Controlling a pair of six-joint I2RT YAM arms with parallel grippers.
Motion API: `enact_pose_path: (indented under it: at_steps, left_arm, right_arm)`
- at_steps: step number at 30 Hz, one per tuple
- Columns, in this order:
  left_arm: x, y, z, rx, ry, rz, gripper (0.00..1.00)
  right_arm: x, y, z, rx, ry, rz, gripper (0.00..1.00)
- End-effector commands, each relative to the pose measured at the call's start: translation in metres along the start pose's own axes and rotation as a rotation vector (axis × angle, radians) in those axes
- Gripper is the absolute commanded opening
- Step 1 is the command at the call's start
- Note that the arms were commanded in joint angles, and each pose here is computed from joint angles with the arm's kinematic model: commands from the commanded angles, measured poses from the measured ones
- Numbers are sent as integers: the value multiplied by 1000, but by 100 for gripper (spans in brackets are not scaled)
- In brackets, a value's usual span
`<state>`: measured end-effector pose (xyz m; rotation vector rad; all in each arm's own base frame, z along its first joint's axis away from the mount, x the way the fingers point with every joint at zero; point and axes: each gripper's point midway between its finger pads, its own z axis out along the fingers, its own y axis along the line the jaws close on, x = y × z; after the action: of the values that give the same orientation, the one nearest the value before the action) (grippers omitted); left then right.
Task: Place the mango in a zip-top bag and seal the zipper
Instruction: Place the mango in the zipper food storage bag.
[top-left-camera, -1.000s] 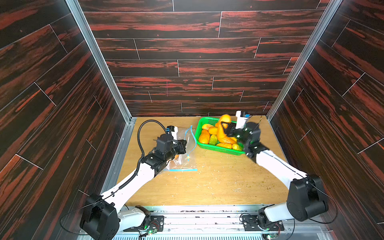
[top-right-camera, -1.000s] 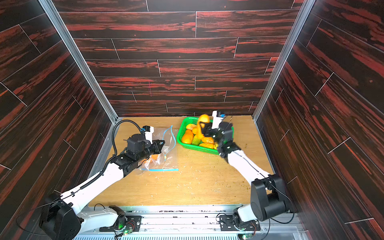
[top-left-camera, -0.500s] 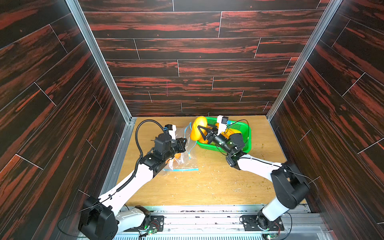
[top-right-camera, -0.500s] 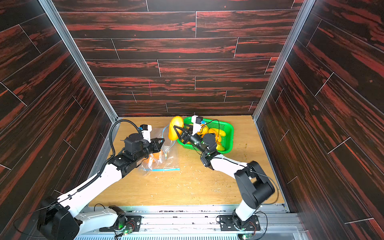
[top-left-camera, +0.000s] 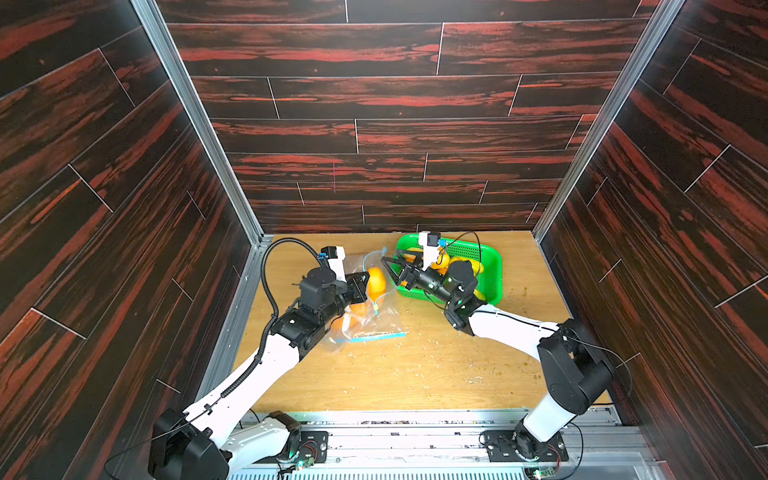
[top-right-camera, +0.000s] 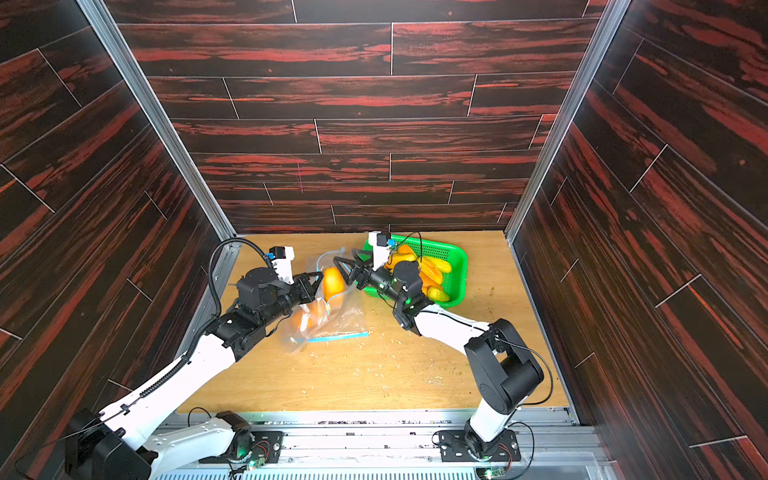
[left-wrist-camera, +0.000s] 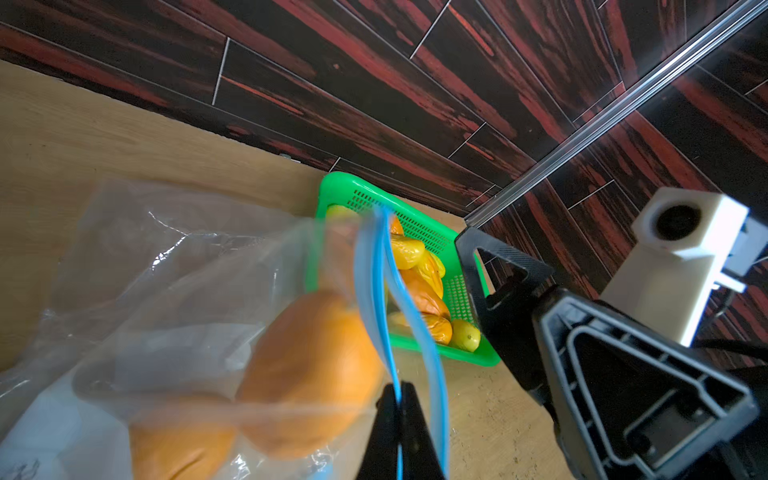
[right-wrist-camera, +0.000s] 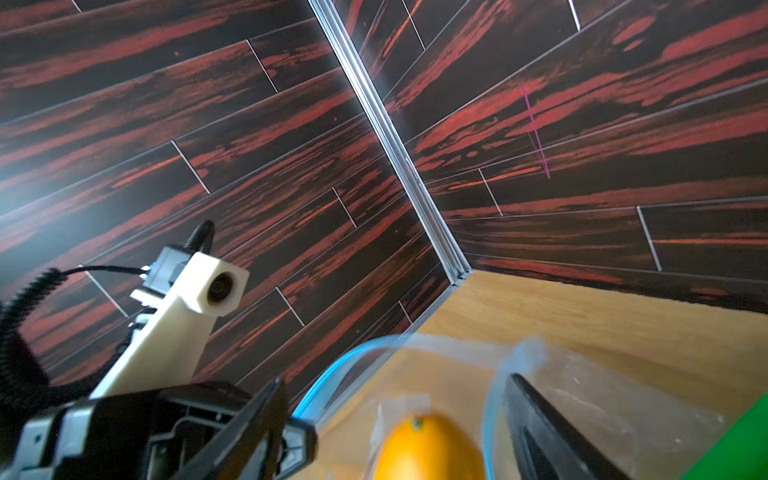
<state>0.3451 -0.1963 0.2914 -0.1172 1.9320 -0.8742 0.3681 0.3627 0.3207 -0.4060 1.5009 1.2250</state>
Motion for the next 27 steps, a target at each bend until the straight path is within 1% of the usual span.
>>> enact_pose_path:
  at_steps: [1,3,6,8,10,11,15,18,22,27]
  left_arm:
    - [-21,-9,-16,8,-70,25,0]
    - [-24,-7,-22,-3,-82,32,0]
    - [-32,-9,-33,-13,-113,50,0]
    - [-39,-8,-39,-34,-142,68,0]
    - [-46,1,-39,-93,-161,74,0]
    - [-49,3,-39,-103,-162,72,0]
    - [-49,-3,-32,-73,-146,84,0]
    - [-41,6,-24,-109,-114,97,0]
    - [-31,12,-17,-113,-83,93,0]
    - [-25,14,-15,-108,-67,90,0]
  right_arm:
    - [-9,0,-5,74,71,-47,85]
    - [-15,-9,-15,170,91,-63,85]
    - [-16,-42,-40,396,169,-88,85]
    - [-17,-71,-64,566,213,-95,85]
    - [-14,-102,-92,687,264,-58,85]
    - [-12,-117,-105,740,279,-32,85]
    - [6,-171,-159,945,385,48,85]
    - [26,-198,-183,1041,469,97,85]
    - [46,-222,-197,1084,552,161,85]
    - [60,-240,-222,1231,645,146,85]
